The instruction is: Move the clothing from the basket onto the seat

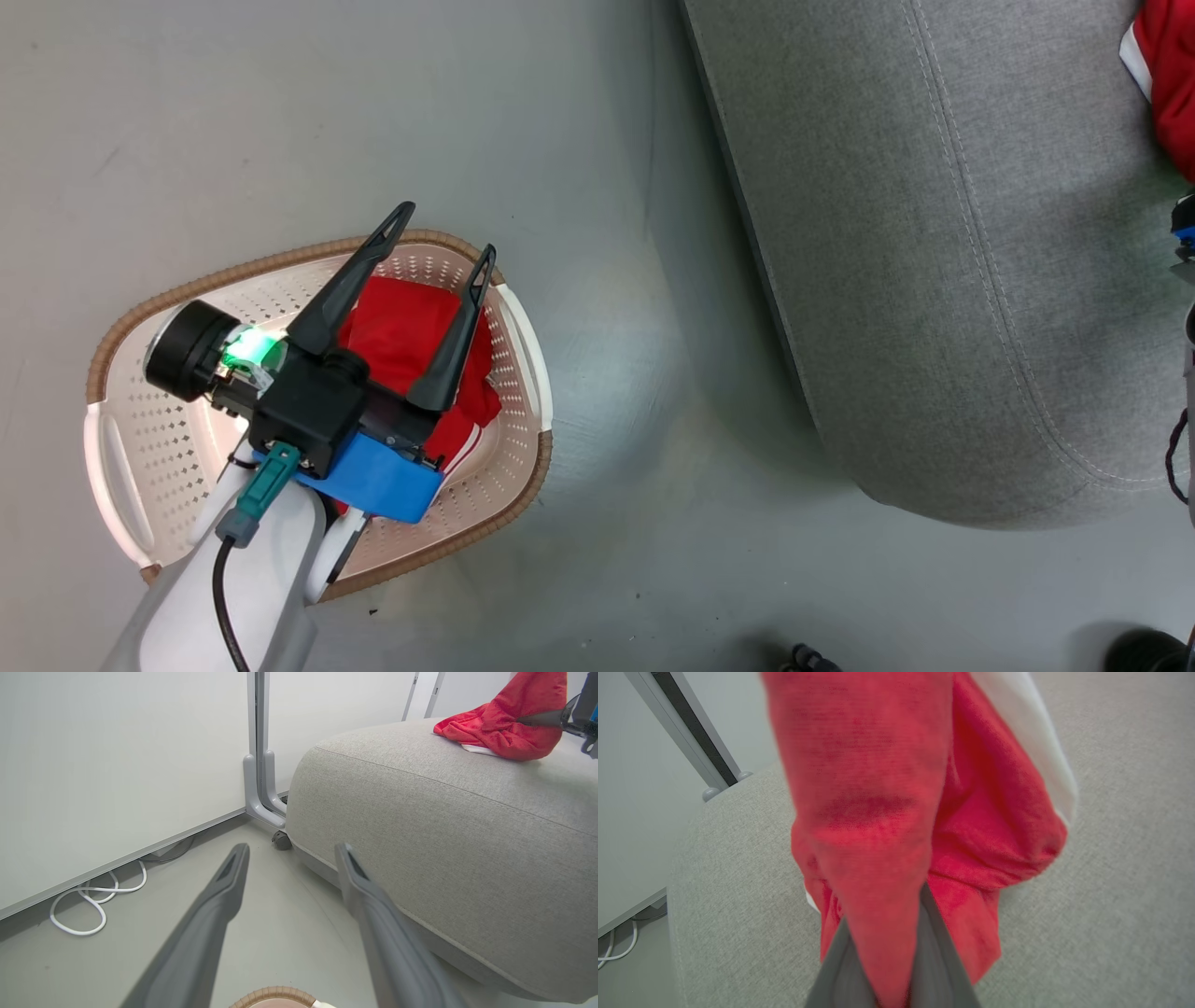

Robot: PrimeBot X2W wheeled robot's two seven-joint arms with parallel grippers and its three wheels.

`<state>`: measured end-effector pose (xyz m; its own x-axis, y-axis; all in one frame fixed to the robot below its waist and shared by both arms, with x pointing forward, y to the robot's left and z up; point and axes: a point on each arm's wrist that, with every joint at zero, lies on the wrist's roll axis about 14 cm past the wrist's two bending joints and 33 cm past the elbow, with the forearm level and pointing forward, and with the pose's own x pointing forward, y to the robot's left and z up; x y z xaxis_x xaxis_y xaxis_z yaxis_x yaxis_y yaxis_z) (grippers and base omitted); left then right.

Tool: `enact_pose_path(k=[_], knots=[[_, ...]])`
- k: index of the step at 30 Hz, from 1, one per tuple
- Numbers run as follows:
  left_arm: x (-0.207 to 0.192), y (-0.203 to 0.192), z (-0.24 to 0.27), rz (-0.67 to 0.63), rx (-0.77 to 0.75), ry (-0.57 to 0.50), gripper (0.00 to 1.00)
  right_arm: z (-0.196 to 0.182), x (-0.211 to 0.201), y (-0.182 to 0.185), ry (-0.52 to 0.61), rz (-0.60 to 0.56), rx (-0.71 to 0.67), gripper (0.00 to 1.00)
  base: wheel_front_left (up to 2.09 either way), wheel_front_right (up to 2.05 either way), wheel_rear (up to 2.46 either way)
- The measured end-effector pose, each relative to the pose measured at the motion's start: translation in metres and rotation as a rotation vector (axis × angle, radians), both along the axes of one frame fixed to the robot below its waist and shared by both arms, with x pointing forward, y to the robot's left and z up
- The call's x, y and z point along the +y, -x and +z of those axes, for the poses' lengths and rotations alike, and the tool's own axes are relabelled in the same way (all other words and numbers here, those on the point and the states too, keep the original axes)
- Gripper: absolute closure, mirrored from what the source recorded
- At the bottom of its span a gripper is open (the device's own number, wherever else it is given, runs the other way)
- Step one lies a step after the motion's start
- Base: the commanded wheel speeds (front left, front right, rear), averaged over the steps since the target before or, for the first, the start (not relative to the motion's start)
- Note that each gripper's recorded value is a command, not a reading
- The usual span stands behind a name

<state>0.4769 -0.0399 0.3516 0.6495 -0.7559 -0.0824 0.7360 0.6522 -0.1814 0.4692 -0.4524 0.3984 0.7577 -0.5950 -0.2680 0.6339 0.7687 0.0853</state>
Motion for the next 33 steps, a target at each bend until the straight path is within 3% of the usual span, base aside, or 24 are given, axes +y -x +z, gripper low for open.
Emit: enact_pose_path(k=[5,6,7,8,9,23,33], knots=[[0.000,-0.001,0.000,-0.005,-0.006,-0.005,0.00,-0.002,0.002,0.002,0.002,-0.006,0.005,1.00,0.00,0.00,0.00],[0.000,-0.001,0.000,-0.006,-0.007,-0.005,0.00,0.000,0.003,0.001,0.007,-0.003,0.002,0.79,0.00,0.00,0.00],[-0.001,-0.001,0.000,-0.008,-0.008,-0.004,0.00,0.002,0.003,0.000,0.014,-0.001,0.001,0.68,0.00,0.00,0.00],[-0.001,-0.001,0.000,-0.009,-0.008,-0.003,0.00,0.003,0.002,0.000,0.021,0.001,0.000,0.04,0.00,0.00,0.00],[-0.002,-0.001,0.001,-0.010,-0.008,-0.003,0.00,0.005,0.001,0.000,0.030,0.004,0.001,0.00,0.00,0.00,0.00],[-0.007,0.000,0.022,0.004,-0.027,0.024,0.00,0.017,0.011,0.004,0.070,0.052,0.006,0.00,0.00,0.00,0.00],[-0.004,0.013,0.063,0.057,-0.047,0.062,0.00,0.028,0.021,0.037,0.096,0.101,0.033,0.00,0.00,0.00,0.00]])
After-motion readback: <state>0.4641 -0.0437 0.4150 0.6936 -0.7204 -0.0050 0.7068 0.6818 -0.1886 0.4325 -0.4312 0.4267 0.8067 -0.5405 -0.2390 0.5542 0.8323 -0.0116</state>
